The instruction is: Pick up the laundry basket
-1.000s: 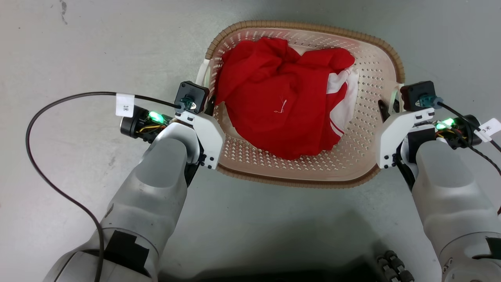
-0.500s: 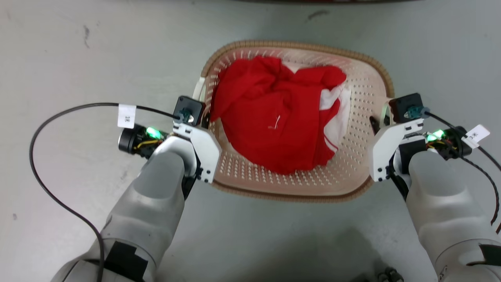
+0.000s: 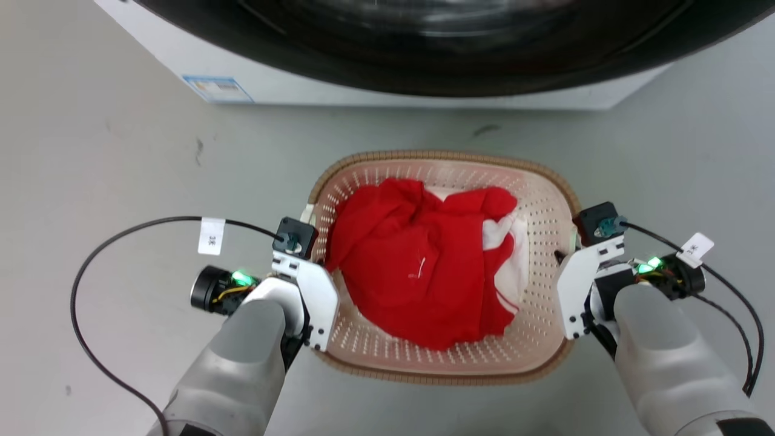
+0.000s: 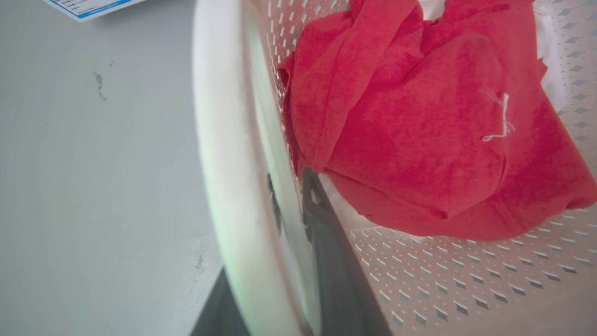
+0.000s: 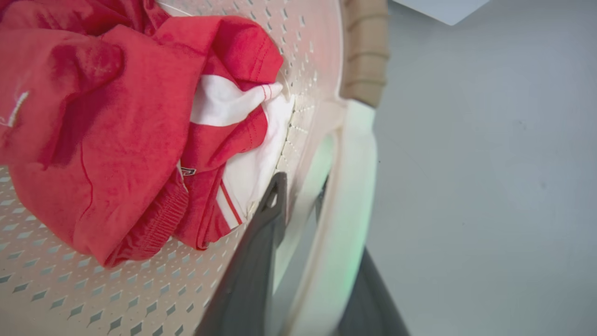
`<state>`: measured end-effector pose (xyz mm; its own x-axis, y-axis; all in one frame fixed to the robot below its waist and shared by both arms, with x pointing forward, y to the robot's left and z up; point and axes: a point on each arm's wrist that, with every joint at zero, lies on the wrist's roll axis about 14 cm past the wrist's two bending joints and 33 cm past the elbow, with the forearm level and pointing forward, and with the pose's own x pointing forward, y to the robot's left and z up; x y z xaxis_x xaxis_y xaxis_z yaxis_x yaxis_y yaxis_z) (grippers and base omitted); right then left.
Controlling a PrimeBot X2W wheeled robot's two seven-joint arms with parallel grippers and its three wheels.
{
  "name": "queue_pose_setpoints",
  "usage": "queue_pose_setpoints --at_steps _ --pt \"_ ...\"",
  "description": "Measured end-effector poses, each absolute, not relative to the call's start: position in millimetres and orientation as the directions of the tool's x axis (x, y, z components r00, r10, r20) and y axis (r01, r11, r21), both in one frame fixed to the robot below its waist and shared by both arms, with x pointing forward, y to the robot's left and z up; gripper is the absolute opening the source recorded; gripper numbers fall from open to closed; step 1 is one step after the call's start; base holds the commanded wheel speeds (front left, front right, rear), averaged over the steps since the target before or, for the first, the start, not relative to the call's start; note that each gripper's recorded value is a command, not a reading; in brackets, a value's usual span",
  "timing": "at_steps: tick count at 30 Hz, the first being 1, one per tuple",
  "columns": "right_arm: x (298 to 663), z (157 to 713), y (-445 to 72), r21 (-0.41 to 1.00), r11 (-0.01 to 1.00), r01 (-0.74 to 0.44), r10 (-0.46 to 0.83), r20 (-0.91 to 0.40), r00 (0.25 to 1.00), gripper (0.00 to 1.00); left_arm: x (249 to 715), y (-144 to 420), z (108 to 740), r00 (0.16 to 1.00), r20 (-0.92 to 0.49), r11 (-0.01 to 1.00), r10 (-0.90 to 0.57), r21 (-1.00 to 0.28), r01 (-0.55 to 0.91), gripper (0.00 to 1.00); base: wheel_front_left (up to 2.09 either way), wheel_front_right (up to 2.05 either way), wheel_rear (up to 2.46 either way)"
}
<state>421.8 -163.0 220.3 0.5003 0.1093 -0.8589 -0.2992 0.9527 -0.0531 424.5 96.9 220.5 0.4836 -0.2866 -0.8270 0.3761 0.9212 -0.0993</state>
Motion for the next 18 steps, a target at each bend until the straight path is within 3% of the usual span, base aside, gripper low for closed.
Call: queue_pose_setpoints --at_steps 18 --pt "380 304 -135 -0.044 0.935 -0.351 0.161 -0.831 0.533 0.00 375 120 306 0.529 -0.819 0.942 -0.223 -0.041 0.333 0.00 0.00 0.00 0.00"
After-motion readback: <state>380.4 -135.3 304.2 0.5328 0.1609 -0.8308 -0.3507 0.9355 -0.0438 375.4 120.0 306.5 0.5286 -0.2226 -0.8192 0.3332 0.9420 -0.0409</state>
